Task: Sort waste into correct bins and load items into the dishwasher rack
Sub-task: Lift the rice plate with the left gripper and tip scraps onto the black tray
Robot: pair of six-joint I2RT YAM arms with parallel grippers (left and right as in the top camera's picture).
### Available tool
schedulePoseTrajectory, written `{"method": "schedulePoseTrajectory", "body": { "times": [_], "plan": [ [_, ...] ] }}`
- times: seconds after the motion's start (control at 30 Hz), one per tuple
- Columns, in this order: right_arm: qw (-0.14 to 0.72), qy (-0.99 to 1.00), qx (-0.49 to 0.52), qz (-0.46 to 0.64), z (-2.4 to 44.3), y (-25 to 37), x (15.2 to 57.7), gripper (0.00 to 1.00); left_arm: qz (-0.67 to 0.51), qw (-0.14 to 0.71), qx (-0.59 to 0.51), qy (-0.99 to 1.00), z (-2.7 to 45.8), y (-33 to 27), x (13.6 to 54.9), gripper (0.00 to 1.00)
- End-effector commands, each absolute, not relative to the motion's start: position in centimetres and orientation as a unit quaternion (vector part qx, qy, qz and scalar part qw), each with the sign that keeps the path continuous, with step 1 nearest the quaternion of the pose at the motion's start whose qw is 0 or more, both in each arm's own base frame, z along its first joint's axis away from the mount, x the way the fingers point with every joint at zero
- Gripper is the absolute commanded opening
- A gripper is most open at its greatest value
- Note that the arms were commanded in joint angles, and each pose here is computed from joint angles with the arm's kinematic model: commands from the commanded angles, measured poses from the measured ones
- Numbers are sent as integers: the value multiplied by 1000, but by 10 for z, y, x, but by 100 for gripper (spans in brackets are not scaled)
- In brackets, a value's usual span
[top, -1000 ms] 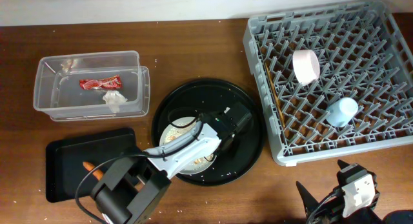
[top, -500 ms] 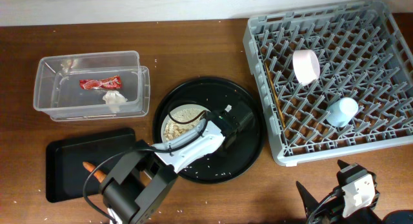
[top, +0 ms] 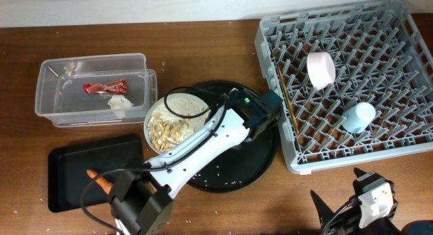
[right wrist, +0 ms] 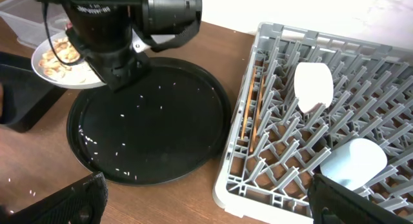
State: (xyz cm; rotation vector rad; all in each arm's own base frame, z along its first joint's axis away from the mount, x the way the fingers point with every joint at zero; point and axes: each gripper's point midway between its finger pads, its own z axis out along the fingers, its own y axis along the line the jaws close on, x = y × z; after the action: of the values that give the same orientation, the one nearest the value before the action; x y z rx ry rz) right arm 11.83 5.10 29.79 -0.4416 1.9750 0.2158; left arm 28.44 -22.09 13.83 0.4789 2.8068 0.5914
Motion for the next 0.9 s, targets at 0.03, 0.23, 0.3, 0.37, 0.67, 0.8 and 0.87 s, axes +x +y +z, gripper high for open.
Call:
{"method": "schedulePoseTrajectory", "body": {
  "times": [0.03,0.23,0.3,0.37,0.67,0.8,0.87],
  "plan": [
    [529,824,-185,88,299,50,118,98,143,177,107,968,203,-207,271,0],
    [529,824,-185,88,300,50,118,98,159,130,89,975,183,-174,253,0],
    [529,824,-185,88,299,50,118,98,162,111,58,979,159,-149,251,0],
    [529,824,-185,88,299,50,118,98,153,94,24,983,136,-126,248,0],
    [529,824,-185,88,299,50,118,98,18,102,-41,994,113,-93,231,0],
    [529,824,-185,88,299,50,118,98,-33,126,-51,990,128,-80,232,0],
    [529,824,-185,88,299,50,118,98,-55,146,-44,987,138,-78,236,0]
  ]
}}
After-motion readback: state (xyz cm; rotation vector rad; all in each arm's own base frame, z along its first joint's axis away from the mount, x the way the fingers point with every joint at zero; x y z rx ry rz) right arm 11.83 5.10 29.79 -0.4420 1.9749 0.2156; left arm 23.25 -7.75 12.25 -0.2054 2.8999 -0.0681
